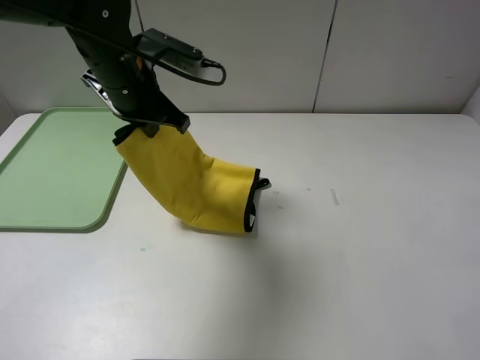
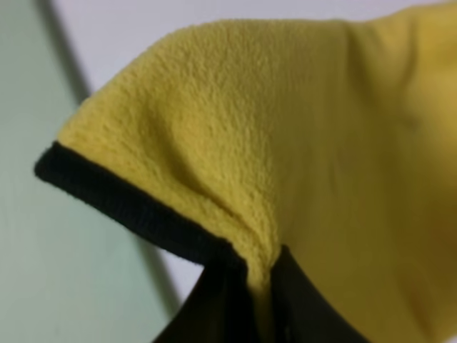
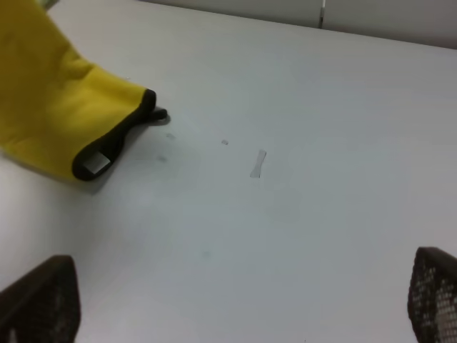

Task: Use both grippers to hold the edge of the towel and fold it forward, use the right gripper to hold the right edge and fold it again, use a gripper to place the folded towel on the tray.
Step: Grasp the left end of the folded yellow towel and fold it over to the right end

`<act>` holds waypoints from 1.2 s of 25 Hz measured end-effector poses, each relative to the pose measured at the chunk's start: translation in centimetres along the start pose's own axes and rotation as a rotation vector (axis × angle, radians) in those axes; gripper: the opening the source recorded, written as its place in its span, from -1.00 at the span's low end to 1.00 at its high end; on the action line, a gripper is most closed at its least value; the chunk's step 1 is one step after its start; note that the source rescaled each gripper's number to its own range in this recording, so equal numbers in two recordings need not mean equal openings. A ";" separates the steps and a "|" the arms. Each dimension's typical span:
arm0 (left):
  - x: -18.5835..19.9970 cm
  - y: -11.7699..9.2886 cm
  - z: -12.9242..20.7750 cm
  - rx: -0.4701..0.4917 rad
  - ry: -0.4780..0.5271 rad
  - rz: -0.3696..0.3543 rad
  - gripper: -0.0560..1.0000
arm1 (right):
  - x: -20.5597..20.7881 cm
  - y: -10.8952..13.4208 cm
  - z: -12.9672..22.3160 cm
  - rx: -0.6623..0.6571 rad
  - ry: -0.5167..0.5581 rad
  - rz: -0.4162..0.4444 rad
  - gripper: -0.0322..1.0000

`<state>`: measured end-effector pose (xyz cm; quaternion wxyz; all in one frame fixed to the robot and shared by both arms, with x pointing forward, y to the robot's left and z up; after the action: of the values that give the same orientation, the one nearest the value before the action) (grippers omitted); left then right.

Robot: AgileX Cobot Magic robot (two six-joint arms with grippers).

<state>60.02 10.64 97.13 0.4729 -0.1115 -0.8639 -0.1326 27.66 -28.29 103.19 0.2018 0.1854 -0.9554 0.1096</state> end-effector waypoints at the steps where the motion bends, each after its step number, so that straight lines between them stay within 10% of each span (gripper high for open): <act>1: 0.3 -0.9 -0.3 -0.015 -0.012 0.013 -0.76 | 0.0 0.0 0.0 0.000 0.000 0.000 1.00; 15: -4.7 -13.7 1.1 -0.204 0.049 0.139 -0.76 | 0.0 0.0 0.0 0.001 0.000 0.000 1.00; 27: -6.8 -16.7 2.0 -0.228 0.033 0.192 -0.73 | 0.0 0.0 0.0 0.001 0.000 0.000 1.00; 30: -6.8 -16.9 1.9 -0.247 0.024 0.203 -0.27 | 0.0 0.0 0.0 0.002 0.000 0.000 1.00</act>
<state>56.74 -5.04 88.31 0.4766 -0.2537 -0.8199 -0.1906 27.66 -28.29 103.19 0.2016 0.1856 -0.9553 0.1106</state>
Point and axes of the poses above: a point on each arm's last joint axis where the gripper is mounted, x pointing back along that axis away from the gripper, y along the wrist's bending axis when the last joint is at zero, z = x × y, the point moved 5 cm from there along -x, pointing out along that axis toward the gripper, and after that the axes turned 12 degrees about x, right-handed, at the moved point
